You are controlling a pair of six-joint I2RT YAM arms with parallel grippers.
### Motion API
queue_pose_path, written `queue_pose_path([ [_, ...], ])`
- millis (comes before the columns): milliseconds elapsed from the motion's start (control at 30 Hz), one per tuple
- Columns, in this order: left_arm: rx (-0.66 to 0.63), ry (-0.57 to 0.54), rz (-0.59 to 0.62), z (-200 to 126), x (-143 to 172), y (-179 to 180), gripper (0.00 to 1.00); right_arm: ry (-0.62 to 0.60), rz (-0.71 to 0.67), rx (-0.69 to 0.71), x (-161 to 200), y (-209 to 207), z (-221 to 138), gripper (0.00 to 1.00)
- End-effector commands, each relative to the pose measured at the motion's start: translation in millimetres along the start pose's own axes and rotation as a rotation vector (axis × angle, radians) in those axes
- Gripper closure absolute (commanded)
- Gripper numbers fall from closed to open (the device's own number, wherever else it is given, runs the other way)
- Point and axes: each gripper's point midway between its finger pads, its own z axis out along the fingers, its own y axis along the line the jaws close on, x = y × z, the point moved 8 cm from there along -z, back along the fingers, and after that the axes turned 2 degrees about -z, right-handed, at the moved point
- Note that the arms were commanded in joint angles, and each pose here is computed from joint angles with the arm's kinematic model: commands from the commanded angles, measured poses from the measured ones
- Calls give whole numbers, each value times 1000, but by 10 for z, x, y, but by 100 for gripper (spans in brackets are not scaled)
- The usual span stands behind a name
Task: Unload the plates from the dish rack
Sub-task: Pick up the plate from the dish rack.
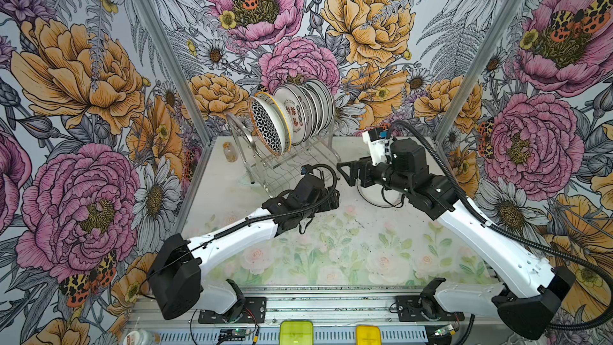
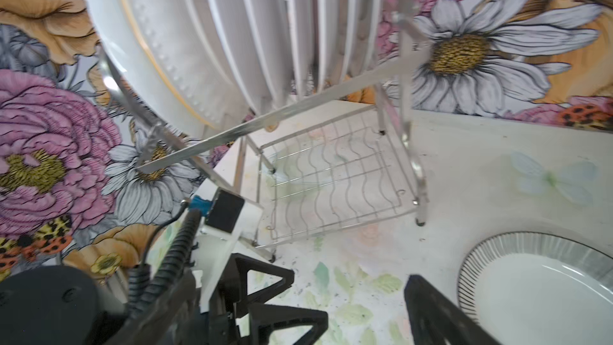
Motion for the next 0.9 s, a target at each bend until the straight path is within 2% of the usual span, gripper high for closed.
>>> queue_pose_path([
  [0, -126, -53, 15, -236, 15, 361, 12, -16, -107, -4, -87, 332, 82, 0],
  [200, -180, -98, -43, -664, 35, 799, 11, -57, -293, 56, -193, 878, 368, 0],
  [300, -182, -113, -73, -823, 62, 958, 11, -76, -287, 105, -268, 943, 512, 3],
  [467, -205, -128, -105, -1015, 154, 1172, 12, -95, -285, 59, -365, 1124, 613, 11],
  [700, -199, -126, -100, -1108, 214, 1302, 12, -130, -301, 73, -472, 1252, 691, 14],
  [867, -239, -115, -127, -1103, 198, 1398, 12, -156, -320, 85, -559, 1345, 792, 24],
])
